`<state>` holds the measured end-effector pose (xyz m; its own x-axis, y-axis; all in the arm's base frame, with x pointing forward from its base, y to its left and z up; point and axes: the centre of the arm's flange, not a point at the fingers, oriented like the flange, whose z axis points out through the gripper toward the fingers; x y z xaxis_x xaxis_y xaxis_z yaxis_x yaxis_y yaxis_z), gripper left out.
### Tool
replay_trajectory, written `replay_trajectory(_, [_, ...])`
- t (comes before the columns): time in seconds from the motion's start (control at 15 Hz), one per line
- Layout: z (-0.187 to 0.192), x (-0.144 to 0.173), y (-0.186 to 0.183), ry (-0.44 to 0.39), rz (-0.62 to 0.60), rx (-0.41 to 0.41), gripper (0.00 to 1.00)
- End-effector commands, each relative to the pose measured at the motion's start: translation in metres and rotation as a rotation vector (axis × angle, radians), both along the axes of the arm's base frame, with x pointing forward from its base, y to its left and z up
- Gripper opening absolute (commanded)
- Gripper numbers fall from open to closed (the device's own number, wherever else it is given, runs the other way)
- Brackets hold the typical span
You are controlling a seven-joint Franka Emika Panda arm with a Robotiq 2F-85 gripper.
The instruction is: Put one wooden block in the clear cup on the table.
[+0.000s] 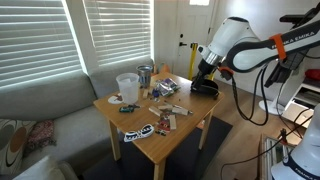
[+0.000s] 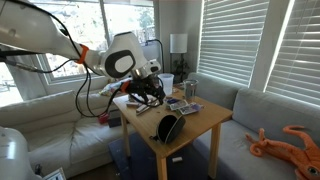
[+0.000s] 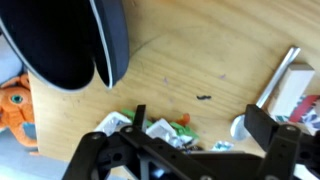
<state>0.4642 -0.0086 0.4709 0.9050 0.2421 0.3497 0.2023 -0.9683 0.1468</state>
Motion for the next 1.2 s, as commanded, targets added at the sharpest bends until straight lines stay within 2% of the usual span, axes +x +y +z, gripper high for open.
replay_trajectory(0.0, [0.036,0.020,0.045,-0.026,0.199,-0.032,1.00])
replay_trajectory(0.27, [0.010,0.045,0.097,0.011,0.405,-0.106,1.00])
replay_trajectory(0.33, [-0.001,0.049,0.101,0.036,0.410,-0.114,1.00])
replay_trajectory(0.4, [0.014,0.024,0.095,-0.001,0.358,-0.082,1.00])
replay_trajectory(0.53, [-0.005,0.034,0.101,0.035,0.384,-0.091,1.00])
replay_trajectory(0.8, [-0.012,0.046,0.105,0.051,0.391,-0.082,1.00])
replay_trajectory(1.0, [-0.008,0.070,0.124,0.002,0.393,-0.034,1.00])
replay_trajectory(1.13, [-0.003,0.085,0.133,-0.011,0.350,-0.007,1.00])
